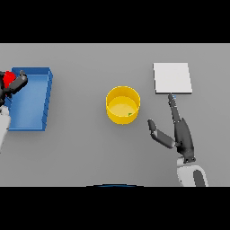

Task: Pick up the red beaker and tilt it to pour out 1 green nut into yellow bowl. Pick up the yellow bowl and place it on the metallic measuring scale.

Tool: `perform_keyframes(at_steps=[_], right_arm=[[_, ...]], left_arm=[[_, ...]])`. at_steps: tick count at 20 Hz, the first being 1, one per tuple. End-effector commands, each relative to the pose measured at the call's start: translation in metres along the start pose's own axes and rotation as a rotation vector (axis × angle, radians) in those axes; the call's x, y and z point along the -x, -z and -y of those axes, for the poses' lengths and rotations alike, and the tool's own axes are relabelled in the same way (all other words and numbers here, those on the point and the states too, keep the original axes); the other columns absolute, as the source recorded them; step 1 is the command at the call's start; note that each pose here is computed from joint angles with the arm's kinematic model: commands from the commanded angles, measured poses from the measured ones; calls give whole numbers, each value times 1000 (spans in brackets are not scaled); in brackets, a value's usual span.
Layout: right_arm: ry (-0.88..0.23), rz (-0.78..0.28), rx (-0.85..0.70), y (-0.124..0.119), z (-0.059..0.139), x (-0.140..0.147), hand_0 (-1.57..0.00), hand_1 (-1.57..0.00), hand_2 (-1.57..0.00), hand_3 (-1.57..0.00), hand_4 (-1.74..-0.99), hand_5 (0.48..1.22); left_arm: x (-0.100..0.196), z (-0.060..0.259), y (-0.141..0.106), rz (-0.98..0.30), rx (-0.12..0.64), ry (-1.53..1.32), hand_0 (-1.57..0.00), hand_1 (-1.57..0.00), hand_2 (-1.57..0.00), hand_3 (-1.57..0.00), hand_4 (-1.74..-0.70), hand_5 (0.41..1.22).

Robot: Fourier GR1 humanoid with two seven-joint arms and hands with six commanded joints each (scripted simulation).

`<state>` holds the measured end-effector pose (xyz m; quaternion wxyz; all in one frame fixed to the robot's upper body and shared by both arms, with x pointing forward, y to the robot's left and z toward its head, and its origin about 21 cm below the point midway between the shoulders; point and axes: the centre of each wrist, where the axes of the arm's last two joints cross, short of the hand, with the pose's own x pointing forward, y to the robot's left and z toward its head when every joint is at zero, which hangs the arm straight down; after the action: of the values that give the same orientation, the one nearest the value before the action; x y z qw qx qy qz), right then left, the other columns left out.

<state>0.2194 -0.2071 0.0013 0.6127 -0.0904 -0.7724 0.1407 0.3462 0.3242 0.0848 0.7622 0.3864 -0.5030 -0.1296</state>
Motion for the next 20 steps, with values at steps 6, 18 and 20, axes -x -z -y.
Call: perform_keyframes(at_steps=[6, 18, 20], right_arm=[[-5, -9, -7, 2, 1, -2, 1, 1, 1, 1, -1011, 639], [-389, 30, -368, 51, 19, -23, 1, 1, 1, 1, -1094, 677], [-520, 84, -467, 63, 20, -30, 1, 1, 1, 1, -1151, 672]], left_arm=[[4, 8, 0, -9, 72, 100, -395, -325, -334, -314, -836, 657], [4, 14, 2, 83, 70, 89, -26, -21, -22, -21, -743, 664], [5, 11, 1, 95, 62, 87, -16, -13, -14, -13, -737, 673]])
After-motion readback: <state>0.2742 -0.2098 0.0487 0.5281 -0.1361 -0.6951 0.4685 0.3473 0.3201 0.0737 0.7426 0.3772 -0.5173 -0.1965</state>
